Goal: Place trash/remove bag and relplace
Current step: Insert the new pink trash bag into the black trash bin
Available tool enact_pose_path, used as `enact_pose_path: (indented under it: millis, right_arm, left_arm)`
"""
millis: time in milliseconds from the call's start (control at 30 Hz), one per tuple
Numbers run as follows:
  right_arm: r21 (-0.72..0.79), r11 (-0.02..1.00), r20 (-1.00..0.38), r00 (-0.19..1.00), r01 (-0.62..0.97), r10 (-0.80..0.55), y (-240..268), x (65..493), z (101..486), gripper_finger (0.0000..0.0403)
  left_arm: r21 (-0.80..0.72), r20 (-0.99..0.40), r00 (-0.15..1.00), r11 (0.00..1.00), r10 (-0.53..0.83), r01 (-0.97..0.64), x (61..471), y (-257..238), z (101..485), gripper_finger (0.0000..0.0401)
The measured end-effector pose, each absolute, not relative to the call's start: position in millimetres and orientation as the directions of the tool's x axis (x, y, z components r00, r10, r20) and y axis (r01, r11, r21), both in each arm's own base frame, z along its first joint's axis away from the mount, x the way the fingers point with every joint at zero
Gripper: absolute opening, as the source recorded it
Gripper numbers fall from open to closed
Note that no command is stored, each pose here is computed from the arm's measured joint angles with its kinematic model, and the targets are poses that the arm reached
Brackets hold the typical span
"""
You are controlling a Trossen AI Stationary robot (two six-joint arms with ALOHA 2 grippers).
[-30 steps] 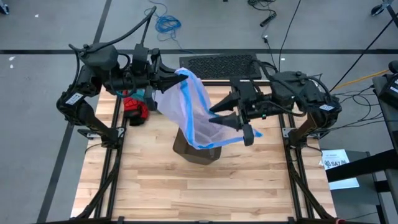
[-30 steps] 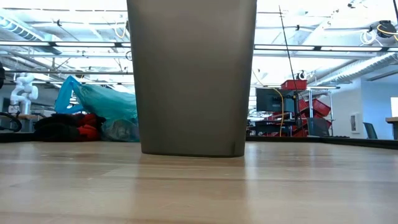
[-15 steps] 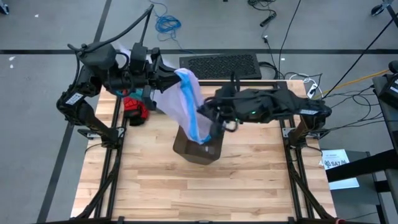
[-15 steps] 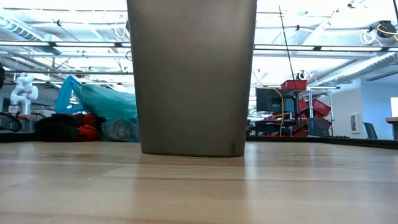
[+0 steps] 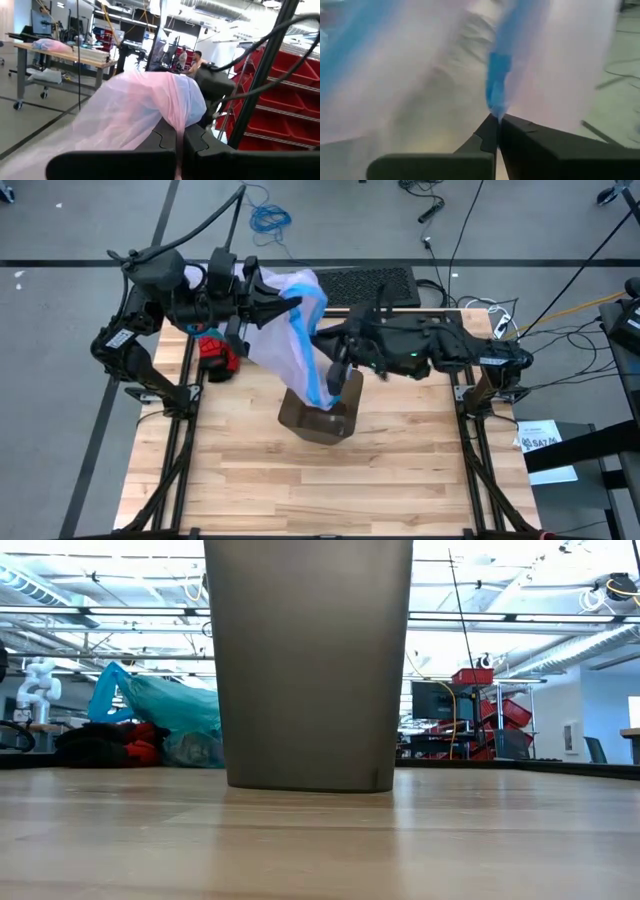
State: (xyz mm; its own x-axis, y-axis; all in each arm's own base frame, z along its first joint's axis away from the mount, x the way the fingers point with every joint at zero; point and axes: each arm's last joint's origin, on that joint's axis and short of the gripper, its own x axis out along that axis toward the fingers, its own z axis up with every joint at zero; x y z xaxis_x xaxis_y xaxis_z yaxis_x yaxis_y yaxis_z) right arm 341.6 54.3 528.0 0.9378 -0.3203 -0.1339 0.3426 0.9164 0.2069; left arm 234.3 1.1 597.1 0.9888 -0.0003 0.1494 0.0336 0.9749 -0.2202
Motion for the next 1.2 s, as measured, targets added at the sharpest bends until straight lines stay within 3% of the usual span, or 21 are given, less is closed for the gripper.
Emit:
enact_pose_path:
  millis: [267, 500, 633, 733, 867, 1100, 1200]
  right_arm:
    - [0.140, 0.916, -0.201, 0.917, 0.376, -0.345, 50, 316, 533, 0.0015]
    - [0.084, 0.927, -0.320, 0.891, 0.366, -0.323, 47, 274, 536, 0.0112]
    - [0.164, 0.959, -0.309, 0.935, 0.232, -0.173, 47, 254, 546, 0.0173]
    - [0.217, 0.971, -0.300, 0.953, 0.097, -0.028, 51, 254, 548, 0.0193]
    - [0.211, 0.976, -0.345, 0.938, 0.054, 0.023, 64, 271, 537, 0.0161]
    - [0.164, 0.986, -0.302, 0.953, 0.032, 0.019, 79, 302, 528, 0.0018]
    - [0.104, 0.993, -0.289, 0.957, 0.054, -0.022, 86, 295, 531, 0.0016]
  left_arm:
    - [-0.214, 0.148, 0.989, 0.976, -0.018, 0.050, 234, 1, 597, 0.0000]
    - [-0.213, 0.147, 0.989, 0.975, -0.035, 0.066, 234, 0, 597, 0.0000]
    - [-0.218, 0.147, 0.988, 0.973, -0.039, 0.071, 234, 0, 597, 0.0000]
    - [-0.217, 0.147, 0.988, 0.973, -0.046, 0.077, 234, 0, 597, 0.0000]
    - [-0.217, 0.147, 0.988, 0.973, -0.046, 0.078, 234, 0, 597, 0.0000]
    - [-0.218, 0.147, 0.988, 0.973, -0.046, 0.078, 234, 0, 597, 0.0000]
    - [-0.218, 0.147, 0.988, 0.973, -0.046, 0.078, 234, 0, 597, 0.0000]
